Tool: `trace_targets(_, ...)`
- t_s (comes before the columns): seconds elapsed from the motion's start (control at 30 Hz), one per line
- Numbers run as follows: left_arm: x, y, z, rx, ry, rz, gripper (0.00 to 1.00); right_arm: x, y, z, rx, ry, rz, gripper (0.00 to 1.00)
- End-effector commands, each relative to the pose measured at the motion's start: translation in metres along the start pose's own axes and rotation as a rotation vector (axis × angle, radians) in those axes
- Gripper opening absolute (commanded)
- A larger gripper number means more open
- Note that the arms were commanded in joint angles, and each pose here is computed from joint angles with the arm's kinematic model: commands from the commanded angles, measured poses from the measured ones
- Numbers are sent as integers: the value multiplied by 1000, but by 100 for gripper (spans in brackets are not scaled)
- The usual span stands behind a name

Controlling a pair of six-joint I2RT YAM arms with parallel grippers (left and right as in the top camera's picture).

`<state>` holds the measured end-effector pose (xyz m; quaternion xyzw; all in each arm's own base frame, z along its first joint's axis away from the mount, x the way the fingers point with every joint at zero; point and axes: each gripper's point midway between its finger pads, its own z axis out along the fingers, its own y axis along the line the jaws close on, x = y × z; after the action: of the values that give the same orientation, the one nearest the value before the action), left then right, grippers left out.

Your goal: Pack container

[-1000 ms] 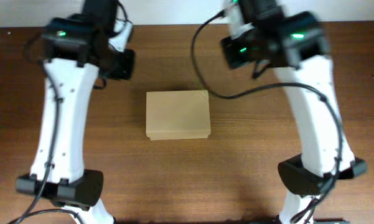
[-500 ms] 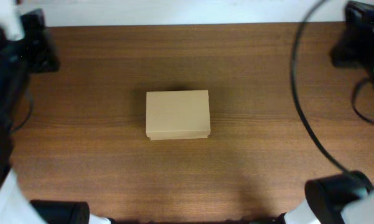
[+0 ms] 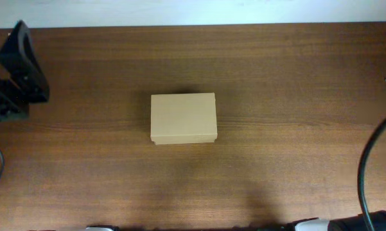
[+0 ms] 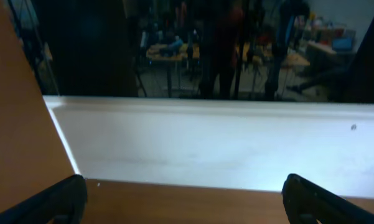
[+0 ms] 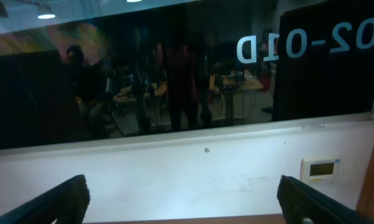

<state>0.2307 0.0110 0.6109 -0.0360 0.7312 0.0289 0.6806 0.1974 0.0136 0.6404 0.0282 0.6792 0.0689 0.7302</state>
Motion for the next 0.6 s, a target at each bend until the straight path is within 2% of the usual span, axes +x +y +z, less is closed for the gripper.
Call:
trace_targets(0.0,11,4,-4,-16,40,11,100,5,0,3,2,22,0,99)
trace_targets(0.27,50,5,-7,-18,202,40,100,9,0,5,4,37,-2,99)
trace_targets(0.57,52,5,-8,-18,212,41,100,9,0,6,4,38,-2,99)
